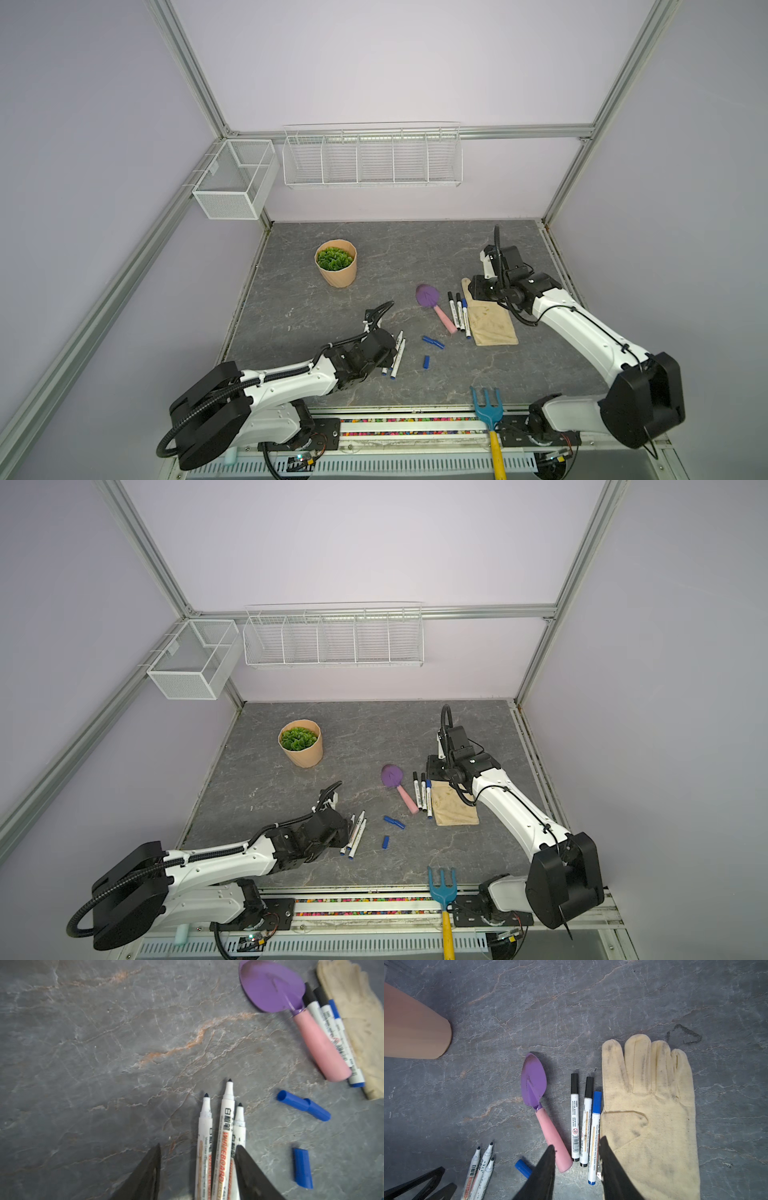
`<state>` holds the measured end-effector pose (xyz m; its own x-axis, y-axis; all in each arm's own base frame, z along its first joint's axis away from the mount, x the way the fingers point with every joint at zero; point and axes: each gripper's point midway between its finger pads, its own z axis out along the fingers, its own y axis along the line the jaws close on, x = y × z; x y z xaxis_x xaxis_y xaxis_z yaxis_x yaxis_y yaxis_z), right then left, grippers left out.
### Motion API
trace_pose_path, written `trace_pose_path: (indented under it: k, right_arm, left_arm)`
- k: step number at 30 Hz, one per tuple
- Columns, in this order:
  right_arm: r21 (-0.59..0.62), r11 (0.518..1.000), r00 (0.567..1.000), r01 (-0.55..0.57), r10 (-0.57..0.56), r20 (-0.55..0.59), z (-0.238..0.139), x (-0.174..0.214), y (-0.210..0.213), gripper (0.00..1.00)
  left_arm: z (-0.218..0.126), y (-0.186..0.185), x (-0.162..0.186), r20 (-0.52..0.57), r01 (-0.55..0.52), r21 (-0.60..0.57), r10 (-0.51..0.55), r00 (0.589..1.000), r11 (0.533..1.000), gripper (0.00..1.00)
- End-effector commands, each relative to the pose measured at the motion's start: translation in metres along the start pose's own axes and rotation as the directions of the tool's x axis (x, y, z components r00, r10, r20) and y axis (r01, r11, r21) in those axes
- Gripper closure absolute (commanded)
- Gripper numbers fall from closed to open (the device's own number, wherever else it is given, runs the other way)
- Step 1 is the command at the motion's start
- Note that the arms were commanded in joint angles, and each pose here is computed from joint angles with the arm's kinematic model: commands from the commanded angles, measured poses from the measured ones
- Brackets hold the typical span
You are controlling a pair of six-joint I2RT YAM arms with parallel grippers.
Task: Insert the pens into the pen caps
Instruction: 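Set the blue-capped marker beside the black markers near the glove, open right gripper, then lower the left gripper onto the remaining white markers and grasp one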
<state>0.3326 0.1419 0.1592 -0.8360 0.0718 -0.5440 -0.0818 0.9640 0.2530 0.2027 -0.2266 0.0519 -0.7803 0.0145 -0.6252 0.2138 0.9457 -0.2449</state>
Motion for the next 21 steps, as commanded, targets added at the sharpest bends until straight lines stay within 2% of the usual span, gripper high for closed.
trace_pose_path:
  k: [1, 8, 14, 21]
  right_arm:
    - [-0.031, 1.0, 1.0, -0.006, 0.007, 0.014, -0.004, 0.002, 0.005, 0.61]
    - [-0.027, 1.0, 1.0, 0.0, 0.0, 0.006, -0.005, 0.004, 0.004, 0.61]
    - [-0.034, 0.999, 1.0, 0.004, -0.003, 0.01, -0.007, 0.004, 0.005, 0.61]
    - [-0.04, 0.999, 1.0, 0.003, -0.002, 0.013, -0.01, 0.004, 0.006, 0.61]
  left_arm:
    - [0.003, -0.004, 0.001, -0.052, 0.006, -0.025, -0.007, 0.999, 1.0, 0.45]
    - [0.018, -0.003, 0.01, -0.137, -0.037, -0.105, 0.022, 0.99, 0.994, 0.5]
    - [0.023, -0.001, 0.016, -0.179, -0.056, -0.134, 0.031, 0.983, 0.989, 0.58]
    - [0.03, 0.0, 0.03, -0.249, -0.079, -0.145, 0.041, 0.968, 0.986, 0.76]
